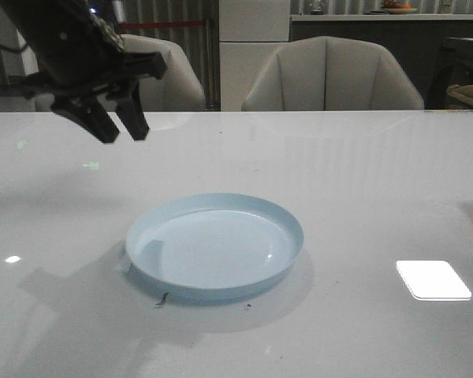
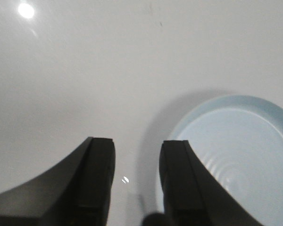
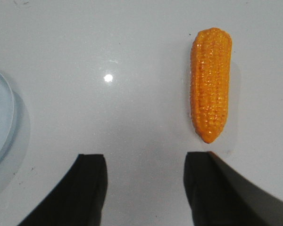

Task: Place corn on plate with both arms
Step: 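Open the left gripper and lift it away from the plate, then lower the right gripper around the orange corn cob and close it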

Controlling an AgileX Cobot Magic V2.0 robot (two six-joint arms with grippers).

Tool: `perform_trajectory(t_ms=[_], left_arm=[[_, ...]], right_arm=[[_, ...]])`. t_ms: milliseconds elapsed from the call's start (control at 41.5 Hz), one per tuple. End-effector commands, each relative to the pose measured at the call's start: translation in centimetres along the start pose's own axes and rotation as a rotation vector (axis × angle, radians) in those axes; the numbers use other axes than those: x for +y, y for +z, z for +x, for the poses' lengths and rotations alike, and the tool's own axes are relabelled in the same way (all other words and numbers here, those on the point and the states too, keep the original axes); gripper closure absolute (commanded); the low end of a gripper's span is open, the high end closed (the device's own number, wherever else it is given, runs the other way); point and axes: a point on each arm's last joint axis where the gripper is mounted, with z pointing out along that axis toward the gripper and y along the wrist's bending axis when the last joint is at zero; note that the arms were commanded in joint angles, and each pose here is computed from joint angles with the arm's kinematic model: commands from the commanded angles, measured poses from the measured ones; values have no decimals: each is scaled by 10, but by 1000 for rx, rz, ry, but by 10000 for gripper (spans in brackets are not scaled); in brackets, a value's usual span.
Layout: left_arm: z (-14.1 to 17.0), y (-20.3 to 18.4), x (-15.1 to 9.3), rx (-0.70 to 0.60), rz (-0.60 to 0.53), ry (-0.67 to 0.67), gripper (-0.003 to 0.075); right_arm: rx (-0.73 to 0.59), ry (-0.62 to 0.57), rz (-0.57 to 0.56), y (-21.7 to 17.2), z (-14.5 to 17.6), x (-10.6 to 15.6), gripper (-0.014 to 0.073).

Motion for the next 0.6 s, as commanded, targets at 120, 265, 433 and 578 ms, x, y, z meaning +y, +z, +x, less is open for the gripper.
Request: perform_trajectory(t_ms=[120,265,433,578], left_arm=[[-33,-97,19,-369,-139,72,421],[-38,-135,34,-531,-183,46,449],[-28,-166,54,-664,-265,35,483],[0,-163,73,-681,-321,7,500]], right_arm=[[-101,-3,-11,-6,-16,2,118],[-97,-3,-11,-6,-16,2,118],[-86,-3,-9,-6,-15,2,118],[-85,-3,-9,-6,-14,2,118]])
